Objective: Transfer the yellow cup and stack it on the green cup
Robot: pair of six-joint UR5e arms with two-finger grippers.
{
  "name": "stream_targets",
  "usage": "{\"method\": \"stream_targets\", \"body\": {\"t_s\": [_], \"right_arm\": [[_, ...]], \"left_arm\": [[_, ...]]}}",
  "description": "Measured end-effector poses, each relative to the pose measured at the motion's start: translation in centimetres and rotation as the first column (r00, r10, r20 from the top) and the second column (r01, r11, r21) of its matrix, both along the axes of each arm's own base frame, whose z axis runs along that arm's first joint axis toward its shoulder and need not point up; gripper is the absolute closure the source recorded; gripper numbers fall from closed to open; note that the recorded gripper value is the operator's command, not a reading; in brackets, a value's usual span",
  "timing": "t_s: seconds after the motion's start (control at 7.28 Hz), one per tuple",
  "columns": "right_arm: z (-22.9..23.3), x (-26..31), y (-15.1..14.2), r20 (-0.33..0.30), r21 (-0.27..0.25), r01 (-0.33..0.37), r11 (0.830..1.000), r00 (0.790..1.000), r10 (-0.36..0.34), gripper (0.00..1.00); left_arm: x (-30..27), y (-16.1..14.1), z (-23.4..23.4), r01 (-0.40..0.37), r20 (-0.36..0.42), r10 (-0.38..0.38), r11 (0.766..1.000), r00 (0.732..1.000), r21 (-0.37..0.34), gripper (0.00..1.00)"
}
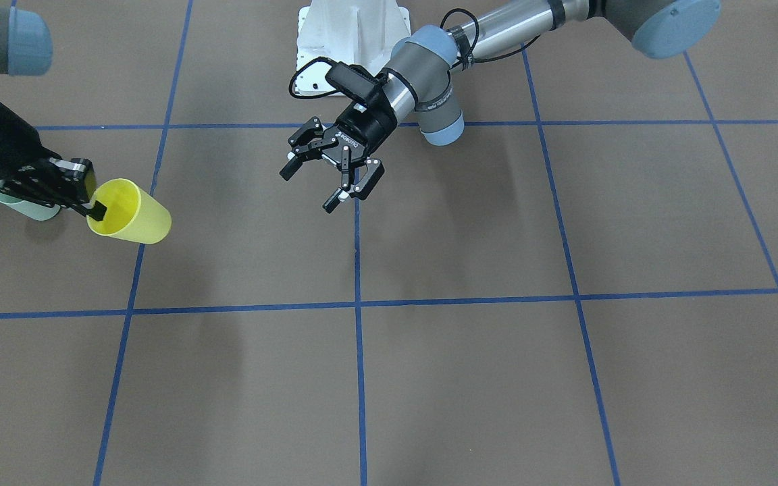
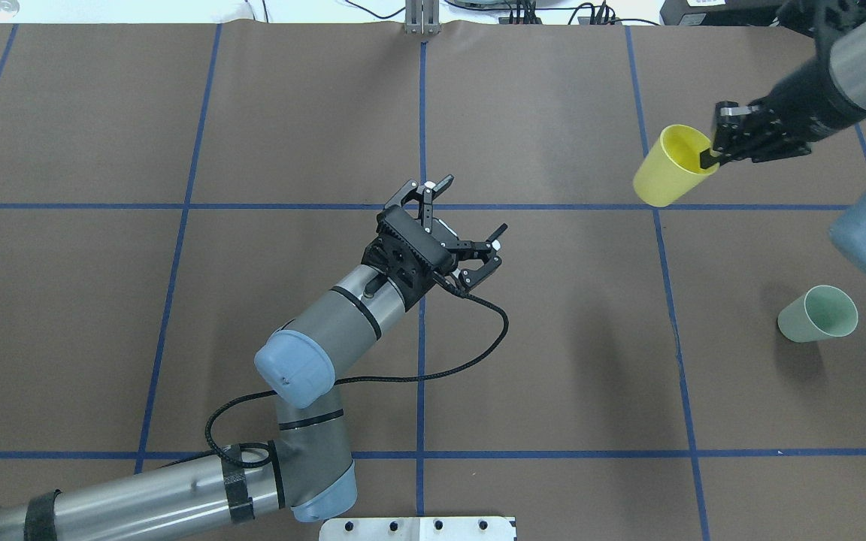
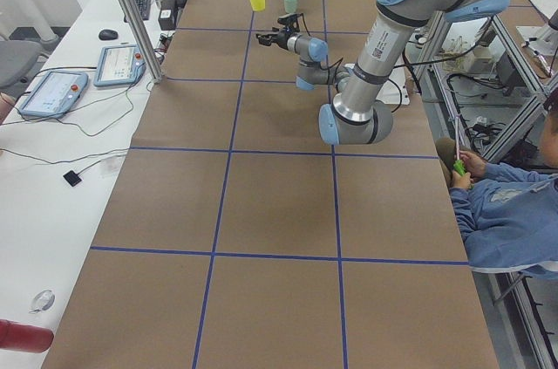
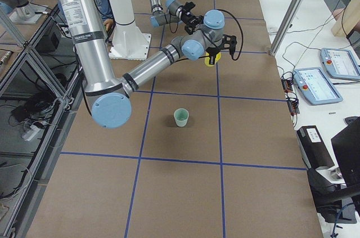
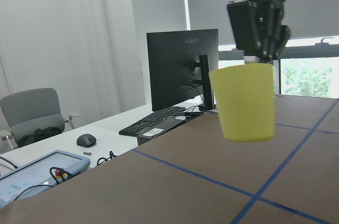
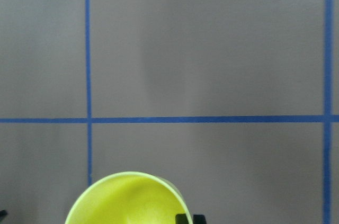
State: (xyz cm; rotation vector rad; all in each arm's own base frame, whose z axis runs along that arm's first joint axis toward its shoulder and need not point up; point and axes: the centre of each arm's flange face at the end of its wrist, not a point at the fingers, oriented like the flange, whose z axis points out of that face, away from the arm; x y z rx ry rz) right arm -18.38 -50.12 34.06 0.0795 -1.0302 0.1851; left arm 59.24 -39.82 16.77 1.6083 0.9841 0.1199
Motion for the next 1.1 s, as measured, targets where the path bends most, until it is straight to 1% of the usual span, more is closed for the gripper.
{"method": "stream_targets", "body": {"t_s": [0.14, 0.27, 0.41, 0.55, 0.69, 0.82, 0.96, 1.1], "right_arm": [[2.7, 2.6, 2.7, -0.047, -0.019, -0.046, 0.999, 0.998, 0.045, 1.00], [5.6, 5.0, 5.3, -0.089, -0.045, -0.067, 0.997, 0.994, 0.063, 1.00], [8.5, 7.0, 7.8, -0.131, -0.057, -0.060, 0.997, 0.990, 0.052, 1.00], [11.3, 8.5, 9.9, -0.173, -0.057, -0.037, 0.998, 0.985, 0.027, 1.00], [13.4, 9.2, 11.1, -0.203, -0.059, -0.019, 0.998, 0.979, 0.007, 1.00], [14.9, 9.4, 11.5, -0.220, -0.070, -0.008, 0.998, 0.976, -0.007, 1.00], [16.6, 9.4, 11.4, -0.227, -0.083, -0.004, 0.997, 0.974, -0.015, 1.00], [18.1, 9.2, 11.2, -0.222, -0.084, -0.002, 0.996, 0.975, -0.017, 1.00]], "left_arm": [[-0.9, -2.5, 0.7, 0.068, 0.056, -0.066, 0.997, 0.996, -0.034, 0.01], [-1.8, -5.8, 2.0, 0.130, 0.137, -0.118, 0.988, 0.984, -0.088, 0.01], [-2.5, -8.8, 3.5, 0.175, 0.215, -0.137, 0.971, 0.967, -0.165, 0.01], [-2.9, -11.2, 4.9, 0.203, 0.286, -0.131, 0.950, 0.949, -0.238, 0.01], [-3.3, -12.8, 5.9, 0.216, 0.335, -0.115, 0.934, 0.935, -0.285, 0.01], [-3.4, -13.4, 6.3, 0.222, 0.357, -0.104, 0.926, 0.928, -0.307, 0.01], [-3.5, -13.7, 6.5, 0.222, 0.365, -0.098, 0.923, 0.926, -0.315, 0.01], [-3.5, -13.7, 6.5, 0.222, 0.367, -0.096, 0.922, 0.925, -0.318, 0.01]]}}
